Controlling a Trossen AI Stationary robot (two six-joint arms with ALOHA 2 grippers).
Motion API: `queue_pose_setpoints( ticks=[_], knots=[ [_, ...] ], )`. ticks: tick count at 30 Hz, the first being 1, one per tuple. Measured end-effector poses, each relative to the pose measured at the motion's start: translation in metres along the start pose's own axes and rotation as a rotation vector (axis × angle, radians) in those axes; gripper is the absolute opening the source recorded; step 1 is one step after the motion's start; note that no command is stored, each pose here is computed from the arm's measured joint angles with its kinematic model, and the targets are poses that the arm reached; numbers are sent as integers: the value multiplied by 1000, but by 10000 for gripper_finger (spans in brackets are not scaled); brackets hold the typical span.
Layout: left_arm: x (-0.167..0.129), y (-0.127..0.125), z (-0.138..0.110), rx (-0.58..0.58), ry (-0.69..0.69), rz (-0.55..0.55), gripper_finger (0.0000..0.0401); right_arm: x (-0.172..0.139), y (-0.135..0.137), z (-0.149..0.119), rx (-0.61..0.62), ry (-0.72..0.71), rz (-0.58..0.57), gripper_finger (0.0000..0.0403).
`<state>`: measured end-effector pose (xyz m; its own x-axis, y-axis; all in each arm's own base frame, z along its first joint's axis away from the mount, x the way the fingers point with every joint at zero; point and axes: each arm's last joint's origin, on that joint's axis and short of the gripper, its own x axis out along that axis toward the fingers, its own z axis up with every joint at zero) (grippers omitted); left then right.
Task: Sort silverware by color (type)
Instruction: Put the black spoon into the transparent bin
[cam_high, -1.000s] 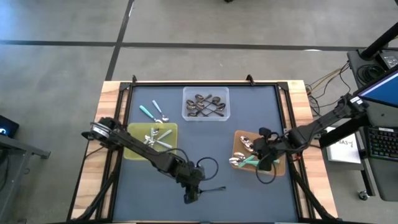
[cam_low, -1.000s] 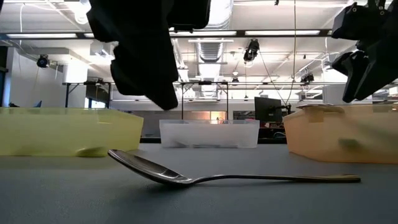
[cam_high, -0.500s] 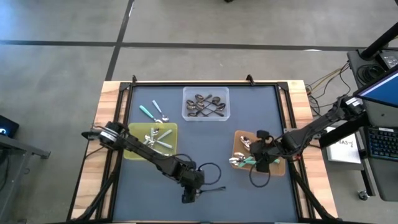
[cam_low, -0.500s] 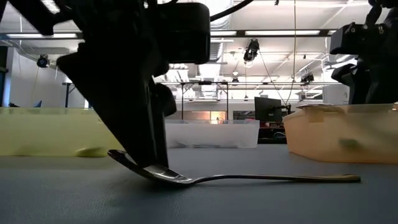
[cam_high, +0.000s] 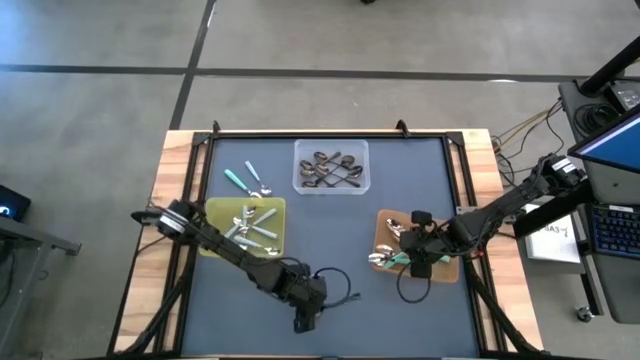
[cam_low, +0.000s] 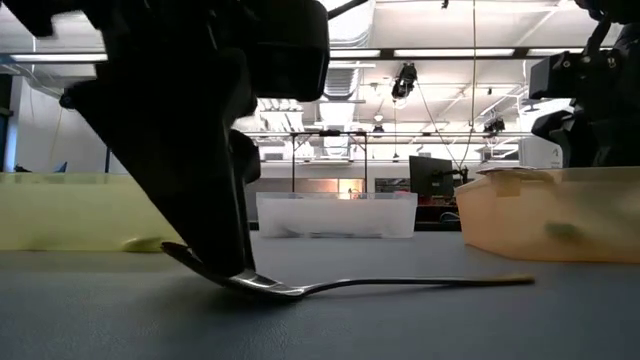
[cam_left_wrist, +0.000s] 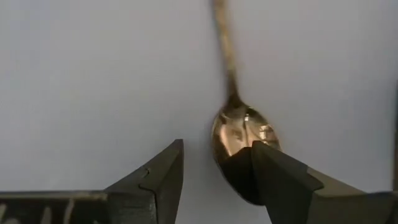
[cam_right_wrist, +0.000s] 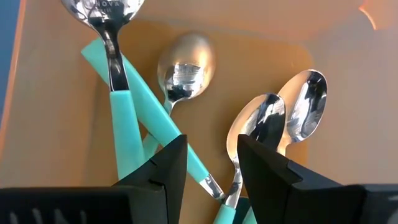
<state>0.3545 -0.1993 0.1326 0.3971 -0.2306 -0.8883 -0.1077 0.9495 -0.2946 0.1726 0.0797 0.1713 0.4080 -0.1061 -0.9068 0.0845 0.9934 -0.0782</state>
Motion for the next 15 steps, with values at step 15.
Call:
queue_pose_setpoints(
  ticks=[15],
  knots=[
    [9, -21, -6, -12, 29, -34, 171, 0, 0, 1, -31, -9, 1, 132]
  ],
)
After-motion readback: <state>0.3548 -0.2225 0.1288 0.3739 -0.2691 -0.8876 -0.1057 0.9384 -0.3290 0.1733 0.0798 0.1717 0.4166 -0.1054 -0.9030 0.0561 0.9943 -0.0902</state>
